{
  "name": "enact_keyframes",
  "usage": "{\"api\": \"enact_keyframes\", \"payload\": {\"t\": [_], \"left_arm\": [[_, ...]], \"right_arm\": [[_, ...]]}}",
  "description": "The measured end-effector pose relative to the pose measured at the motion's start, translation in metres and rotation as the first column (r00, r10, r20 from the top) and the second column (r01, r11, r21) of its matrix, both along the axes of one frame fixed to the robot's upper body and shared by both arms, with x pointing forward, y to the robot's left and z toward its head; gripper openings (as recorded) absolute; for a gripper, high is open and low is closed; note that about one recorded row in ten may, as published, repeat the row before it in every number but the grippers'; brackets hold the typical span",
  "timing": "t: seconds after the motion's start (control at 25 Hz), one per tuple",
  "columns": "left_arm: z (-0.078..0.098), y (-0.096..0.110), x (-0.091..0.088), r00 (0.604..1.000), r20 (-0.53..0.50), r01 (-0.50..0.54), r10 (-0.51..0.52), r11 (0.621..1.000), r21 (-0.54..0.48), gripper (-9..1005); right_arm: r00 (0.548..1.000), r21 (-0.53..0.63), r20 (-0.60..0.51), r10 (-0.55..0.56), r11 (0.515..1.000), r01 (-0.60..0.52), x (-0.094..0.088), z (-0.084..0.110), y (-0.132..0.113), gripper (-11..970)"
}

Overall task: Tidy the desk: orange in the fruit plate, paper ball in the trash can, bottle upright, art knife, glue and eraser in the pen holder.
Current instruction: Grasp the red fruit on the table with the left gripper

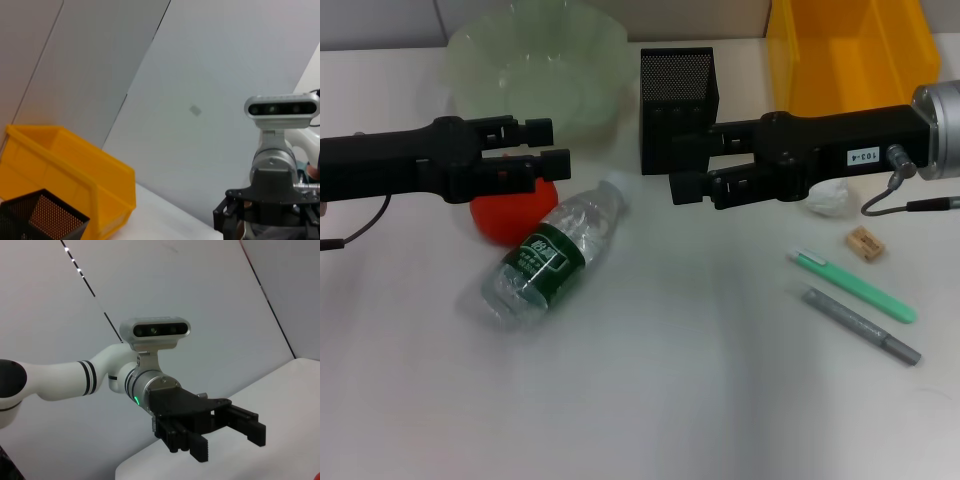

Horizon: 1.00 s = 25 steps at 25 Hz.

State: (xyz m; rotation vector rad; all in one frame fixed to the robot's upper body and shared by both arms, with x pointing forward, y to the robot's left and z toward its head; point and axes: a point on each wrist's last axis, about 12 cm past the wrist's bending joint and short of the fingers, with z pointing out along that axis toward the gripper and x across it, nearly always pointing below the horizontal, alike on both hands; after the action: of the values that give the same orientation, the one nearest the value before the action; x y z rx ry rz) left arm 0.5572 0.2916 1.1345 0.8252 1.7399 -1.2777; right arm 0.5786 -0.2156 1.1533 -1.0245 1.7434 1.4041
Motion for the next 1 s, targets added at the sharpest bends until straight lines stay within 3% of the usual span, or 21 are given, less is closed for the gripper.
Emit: {"api": "enact_keyframes", "payload": {"t": [0.56,0.6,0.64,0.68,0.76,0.88,0.96,1.0], "left_arm": [[-0.002,-0.001,0.004,1.0,0.001,-0.031,0.031,0.999,0.016,745],[-0.003,-0.001,0.005,0.999,0.001,-0.042,0.042,0.999,0.023,745],[-0.003,-0.001,0.005,0.999,0.001,-0.042,0.042,0.999,0.023,744],[-0.007,0.001,0.01,0.996,0.004,-0.09,0.09,0.994,0.059,744],[-0.011,0.004,0.013,0.992,0.003,-0.128,0.129,0.987,0.095,743],[-0.011,0.004,0.013,0.992,0.003,-0.128,0.129,0.987,0.095,743],[-0.032,0.01,0.024,0.967,0.009,-0.247,0.253,0.935,0.254,742],[-0.032,0.01,0.024,0.967,0.009,-0.247,0.253,0.935,0.254,742]], "right_arm": [[1.0,0.005,-0.006,-0.023,1.0,0.023,-0.001,-0.003,-0.003,806],[0.999,0.013,-0.002,-0.041,0.999,0.041,0.0,-0.003,-0.006,806],[0.991,0.047,0.004,-0.131,0.99,0.13,0.002,-0.004,-0.019,805],[0.991,0.047,0.004,-0.131,0.99,0.13,0.002,-0.004,-0.019,805],[0.958,0.084,0.014,-0.287,0.955,0.285,0.005,-0.009,-0.041,805],[0.935,0.092,0.023,-0.353,0.933,0.349,0.005,-0.013,-0.05,805],[0.916,0.094,0.033,-0.4,0.914,0.396,0.004,-0.019,-0.057,805],[0.912,0.096,0.034,-0.41,0.909,0.405,0.003,-0.022,-0.057,805]]}}
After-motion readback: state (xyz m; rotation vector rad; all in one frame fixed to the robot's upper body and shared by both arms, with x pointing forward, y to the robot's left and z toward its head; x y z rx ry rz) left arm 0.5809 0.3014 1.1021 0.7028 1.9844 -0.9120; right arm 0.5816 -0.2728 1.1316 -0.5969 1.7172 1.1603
